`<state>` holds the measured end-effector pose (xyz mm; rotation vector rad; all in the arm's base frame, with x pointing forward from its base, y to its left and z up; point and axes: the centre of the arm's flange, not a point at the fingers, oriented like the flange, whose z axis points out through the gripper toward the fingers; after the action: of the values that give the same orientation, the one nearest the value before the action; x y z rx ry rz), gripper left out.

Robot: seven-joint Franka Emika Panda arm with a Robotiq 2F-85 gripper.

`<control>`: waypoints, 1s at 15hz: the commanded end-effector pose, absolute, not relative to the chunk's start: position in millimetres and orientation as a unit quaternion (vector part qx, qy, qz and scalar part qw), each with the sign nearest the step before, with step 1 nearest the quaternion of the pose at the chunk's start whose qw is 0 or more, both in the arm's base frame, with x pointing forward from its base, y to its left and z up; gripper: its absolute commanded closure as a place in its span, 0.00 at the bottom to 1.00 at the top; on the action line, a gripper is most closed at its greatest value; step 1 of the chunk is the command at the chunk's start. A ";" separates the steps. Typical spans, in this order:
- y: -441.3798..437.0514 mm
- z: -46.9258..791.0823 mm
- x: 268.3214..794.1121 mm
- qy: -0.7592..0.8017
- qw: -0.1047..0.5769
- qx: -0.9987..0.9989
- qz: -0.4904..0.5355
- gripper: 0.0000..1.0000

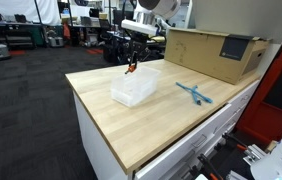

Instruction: Put the screwdriver into the plastic box

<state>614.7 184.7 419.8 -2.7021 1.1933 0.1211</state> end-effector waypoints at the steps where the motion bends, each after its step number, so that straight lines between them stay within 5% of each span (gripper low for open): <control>1: 189.1 413.4 643.6 0.474 0.072 -0.876 0.056 0.94; 15: 201.5 366.8 658.2 0.546 -0.066 -0.826 0.125 0.94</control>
<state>634.5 192.6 367.5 -2.6848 1.8090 0.4002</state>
